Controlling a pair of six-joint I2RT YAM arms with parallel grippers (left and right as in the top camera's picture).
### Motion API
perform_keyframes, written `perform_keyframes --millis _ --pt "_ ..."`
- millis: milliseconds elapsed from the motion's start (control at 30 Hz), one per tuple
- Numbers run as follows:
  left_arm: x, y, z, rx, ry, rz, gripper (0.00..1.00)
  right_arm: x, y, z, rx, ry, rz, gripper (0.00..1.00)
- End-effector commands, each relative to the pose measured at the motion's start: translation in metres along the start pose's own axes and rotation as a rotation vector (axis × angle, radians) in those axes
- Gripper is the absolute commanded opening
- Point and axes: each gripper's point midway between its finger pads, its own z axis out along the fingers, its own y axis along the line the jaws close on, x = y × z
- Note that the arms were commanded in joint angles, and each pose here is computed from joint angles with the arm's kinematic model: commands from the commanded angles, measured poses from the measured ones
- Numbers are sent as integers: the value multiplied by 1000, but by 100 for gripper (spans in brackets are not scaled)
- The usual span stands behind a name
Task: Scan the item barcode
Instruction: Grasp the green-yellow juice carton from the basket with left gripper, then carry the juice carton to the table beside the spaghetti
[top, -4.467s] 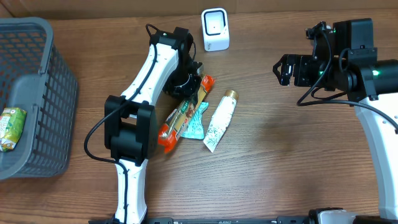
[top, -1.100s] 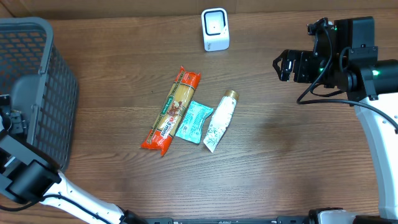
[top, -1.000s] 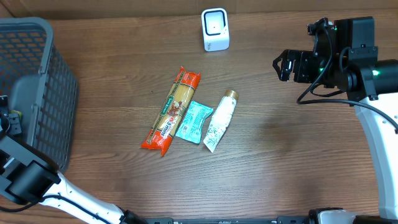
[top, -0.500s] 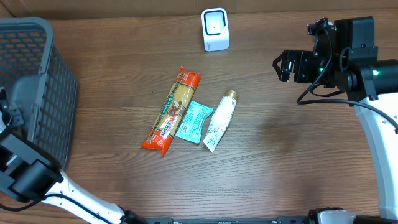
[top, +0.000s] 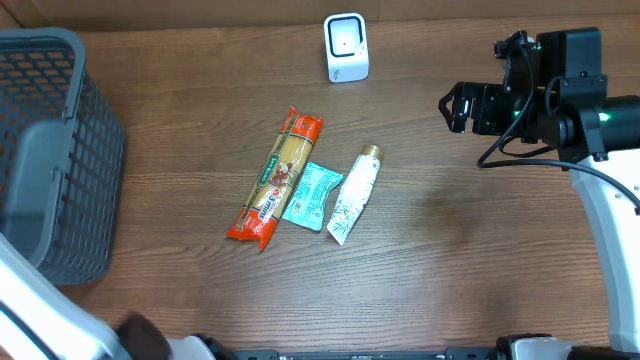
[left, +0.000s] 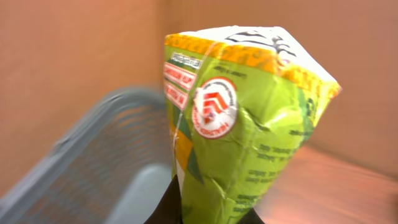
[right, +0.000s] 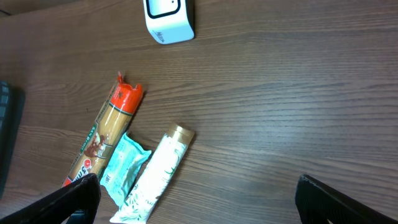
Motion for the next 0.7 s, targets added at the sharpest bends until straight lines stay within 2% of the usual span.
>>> perform_keyframes --millis 0,33,67,200,267,500,667 --pt "17 -79 -16 269 76 -30 4 0 0 1 4 0 2 100" --pt "42 -111 -16 342 179 -25 4 0 0 1 4 -1 2 100" --pt "55 -125 -13 369 233 -19 4 0 0 1 5 -1 1 100" --pt "120 -170 12 388 470 49 4 0 0 1 5 -1 1 100" --pt "155 -183 31 340 575 79 4 0 0 1 5 -1 1 100" --pt "282 -182 100 -5 848 274 4 -6 1 1 1 -23 -5 100" --pt "364 -183 132 -99 998 394 4 -6 1 1 1 -25 -6 100"
